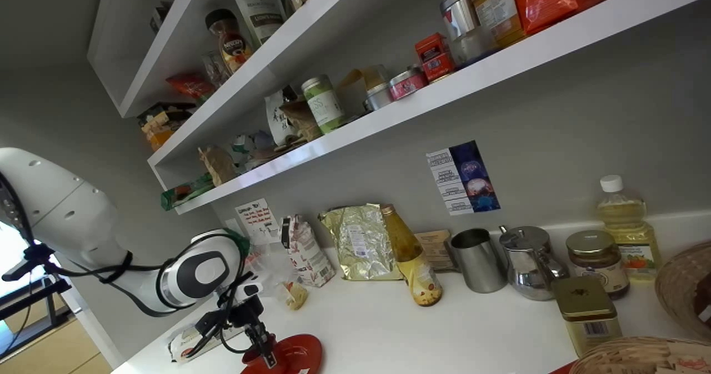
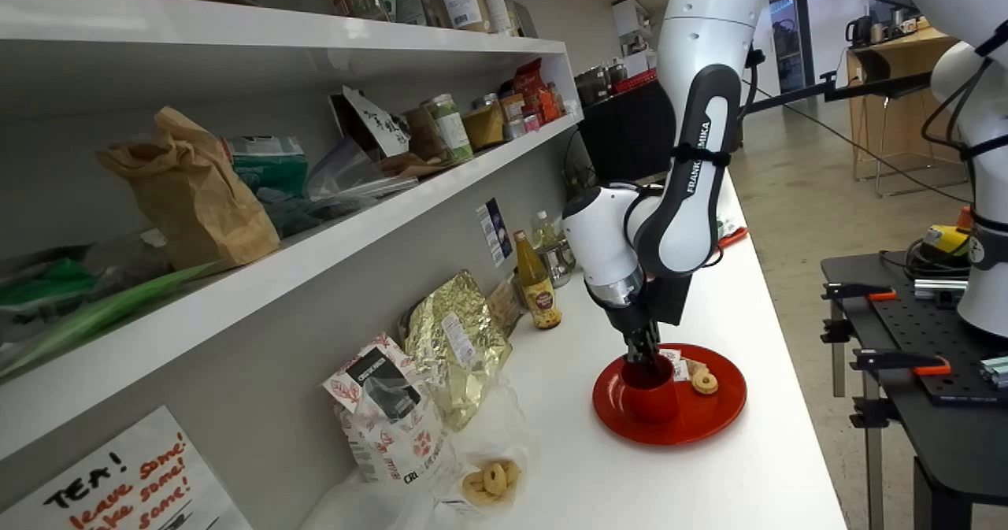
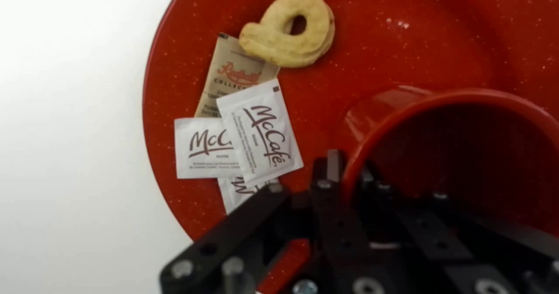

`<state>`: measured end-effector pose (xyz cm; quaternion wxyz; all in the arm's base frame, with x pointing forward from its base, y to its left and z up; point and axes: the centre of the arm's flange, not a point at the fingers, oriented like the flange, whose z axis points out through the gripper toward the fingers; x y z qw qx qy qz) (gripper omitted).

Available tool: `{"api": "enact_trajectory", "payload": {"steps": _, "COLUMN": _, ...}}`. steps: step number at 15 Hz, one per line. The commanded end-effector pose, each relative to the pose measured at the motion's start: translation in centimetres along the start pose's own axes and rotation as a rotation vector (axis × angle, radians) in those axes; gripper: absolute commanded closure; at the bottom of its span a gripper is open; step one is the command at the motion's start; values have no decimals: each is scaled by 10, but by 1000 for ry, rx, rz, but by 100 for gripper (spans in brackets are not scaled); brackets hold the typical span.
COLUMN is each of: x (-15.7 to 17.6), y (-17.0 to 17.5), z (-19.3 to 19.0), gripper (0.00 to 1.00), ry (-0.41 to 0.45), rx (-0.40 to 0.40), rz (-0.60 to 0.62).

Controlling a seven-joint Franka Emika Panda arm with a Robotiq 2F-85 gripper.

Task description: Put the red cup onto the red plate

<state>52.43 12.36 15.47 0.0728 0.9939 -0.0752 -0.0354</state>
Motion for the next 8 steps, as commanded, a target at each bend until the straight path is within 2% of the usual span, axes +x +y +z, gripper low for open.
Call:
{"api": "enact_trajectory", "payload": {"steps": 1, "x": -1, "y": 0, "z": -1, "gripper": 68, "ry": 1, "rx": -6, "rz": 2}}
{"api": "enact_trajectory", "payload": {"steps": 3, "x": 0, "y": 0, "z": 0, "gripper": 55, "ry": 0, "rx": -2, "rz": 0}}
{"api": "enact_trajectory", "payload": {"steps": 4, "x": 0, "y": 0, "z": 0, "gripper": 71, "ry": 0, "rx": -3, "rz": 0}}
{"api": "enact_trajectory", "payload": {"steps": 6, "x": 0, "y": 0, "z": 0, "gripper": 58, "ry": 0, "rx": -3, "rz": 0}}
{"api": "enact_trajectory", "payload": {"steps": 8, "x": 0, "y": 0, "z": 0, "gripper": 55, "ry": 0, "rx": -3, "rz": 0}}
